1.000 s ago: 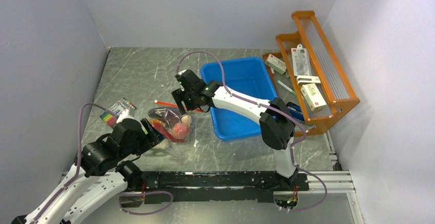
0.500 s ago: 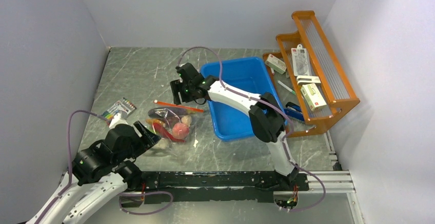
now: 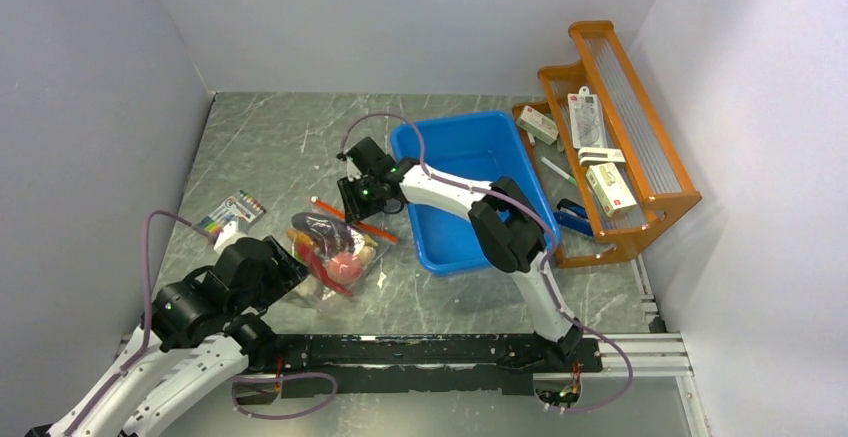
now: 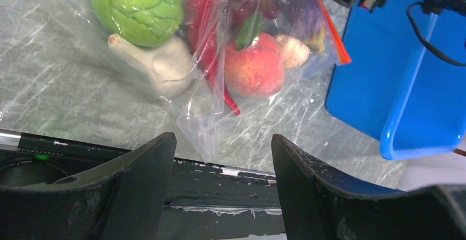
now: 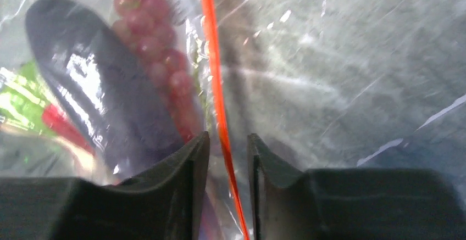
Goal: Open the zip-top bag and remove the fake food
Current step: Pick up the zipper food storage bag at the center of the board.
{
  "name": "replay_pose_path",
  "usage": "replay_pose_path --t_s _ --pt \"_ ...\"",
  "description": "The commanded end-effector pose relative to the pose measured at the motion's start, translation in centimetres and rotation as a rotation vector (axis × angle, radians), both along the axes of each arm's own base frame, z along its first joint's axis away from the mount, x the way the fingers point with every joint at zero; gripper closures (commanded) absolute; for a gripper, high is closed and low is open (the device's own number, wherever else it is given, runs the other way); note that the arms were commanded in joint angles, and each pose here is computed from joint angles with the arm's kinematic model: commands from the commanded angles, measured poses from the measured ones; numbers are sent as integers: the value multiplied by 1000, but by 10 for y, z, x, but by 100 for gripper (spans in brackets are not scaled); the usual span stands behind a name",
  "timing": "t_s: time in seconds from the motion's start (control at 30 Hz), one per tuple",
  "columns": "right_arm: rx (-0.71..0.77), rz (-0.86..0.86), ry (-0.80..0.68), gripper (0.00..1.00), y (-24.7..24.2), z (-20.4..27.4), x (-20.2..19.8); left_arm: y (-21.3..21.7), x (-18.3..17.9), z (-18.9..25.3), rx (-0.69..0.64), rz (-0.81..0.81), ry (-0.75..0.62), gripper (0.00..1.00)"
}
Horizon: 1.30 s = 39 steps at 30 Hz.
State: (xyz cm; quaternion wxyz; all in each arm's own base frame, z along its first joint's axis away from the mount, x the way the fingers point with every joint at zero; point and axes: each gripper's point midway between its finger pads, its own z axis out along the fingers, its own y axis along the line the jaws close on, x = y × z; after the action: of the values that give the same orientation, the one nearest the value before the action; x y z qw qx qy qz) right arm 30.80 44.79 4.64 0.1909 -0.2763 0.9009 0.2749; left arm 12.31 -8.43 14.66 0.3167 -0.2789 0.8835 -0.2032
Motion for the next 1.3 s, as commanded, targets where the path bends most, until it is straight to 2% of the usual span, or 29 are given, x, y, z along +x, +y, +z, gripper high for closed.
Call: replay_pose_path --t_s 0.0,0.1,0.2,0.23,0.33,0.47,0.53,0.6,0.73,0.8,0.9,1.03,1.27 --pt "147 89 -25 77 6 45 -16 -3 9 4 25 6 -7 24" --pt "237 99 -9 87 6 58 -24 -13 22 11 29 -14 -35 23" --pt "285 115 36 89 5 63 -35 -21 36 7 80 -33 -25 23" --pt "311 124 34 94 5 72 -39 -21 39 5 102 -28 -9 24" --pt "372 135 67 95 4 79 -52 -19 49 2 177 -8 29 24" --pt "372 134 88 95 -4 78 -63 -23 67 17 230 -31 -15 24" --pt "375 136 89 95 -8 79 -68 -18 75 22 256 -10 -8 20" --pt "343 113 63 87 -14 75 -64 -14 83 18 280 -32 21 20" --pt "150 -6 -23 73 -34 61 -27 -3 96 3 238 -48 91 20" --pt "91 -46 -49 61 -39 56 -11 5 101 0 194 -51 95 20" --pt "123 -33 -32 51 -32 56 1 19 109 1 170 -34 94 19" --pt "140 27 76 49 -16 30 -2 36 110 -21 161 12 184 20" --pt "227 221 263 45 17 9 -56 30 102 -48 25 61 200 21"
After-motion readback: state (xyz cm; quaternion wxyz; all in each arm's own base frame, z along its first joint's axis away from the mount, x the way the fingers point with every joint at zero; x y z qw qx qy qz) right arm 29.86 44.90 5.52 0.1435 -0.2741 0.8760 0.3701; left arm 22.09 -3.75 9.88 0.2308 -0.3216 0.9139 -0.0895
